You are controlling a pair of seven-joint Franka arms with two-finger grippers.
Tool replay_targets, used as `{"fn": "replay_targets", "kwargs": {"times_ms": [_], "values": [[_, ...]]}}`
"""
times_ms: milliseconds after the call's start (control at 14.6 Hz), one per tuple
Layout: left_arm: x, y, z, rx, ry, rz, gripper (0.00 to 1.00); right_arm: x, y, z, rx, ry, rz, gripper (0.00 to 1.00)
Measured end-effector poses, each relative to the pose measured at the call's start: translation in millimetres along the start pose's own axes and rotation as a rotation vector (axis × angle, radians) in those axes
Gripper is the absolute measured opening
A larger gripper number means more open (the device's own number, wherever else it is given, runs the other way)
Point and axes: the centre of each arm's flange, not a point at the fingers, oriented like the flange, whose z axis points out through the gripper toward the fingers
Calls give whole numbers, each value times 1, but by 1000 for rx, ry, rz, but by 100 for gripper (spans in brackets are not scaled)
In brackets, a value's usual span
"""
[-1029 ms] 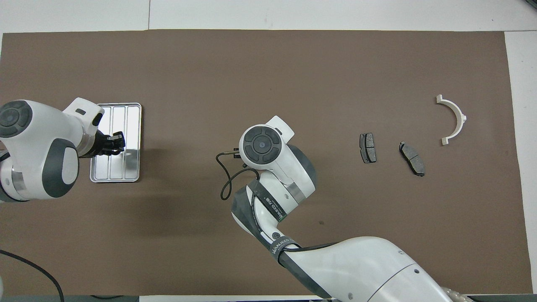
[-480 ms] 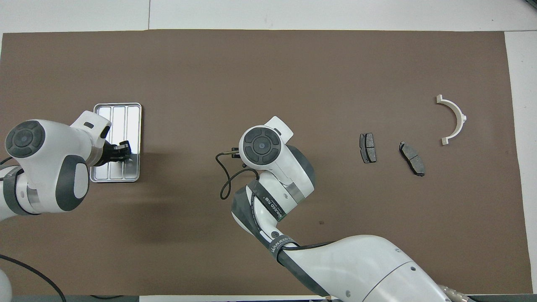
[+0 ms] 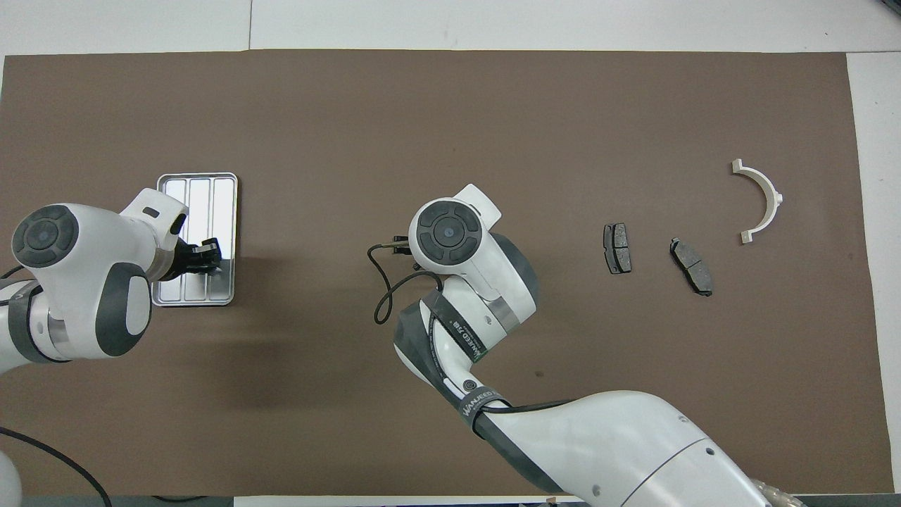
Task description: Pick bearing gear from pile to tray
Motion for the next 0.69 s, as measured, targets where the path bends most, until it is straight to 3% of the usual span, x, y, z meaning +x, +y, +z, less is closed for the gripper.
{"fn": "replay_targets", "kwargs": {"times_ms": [206, 274, 411, 686], "values": [[19, 18, -47, 11, -43, 9, 76, 35, 66, -58, -10, 9, -32, 100], [22, 29, -65, 11, -45, -10, 80, 44, 91, -75, -17, 6, -52, 100], [16, 74, -85, -4, -14, -96, 81, 59, 142, -109, -31, -3, -94, 100], [-44, 200, -86, -48, 1, -216, 80, 67, 238, -168, -52, -35, -156, 100]]}}
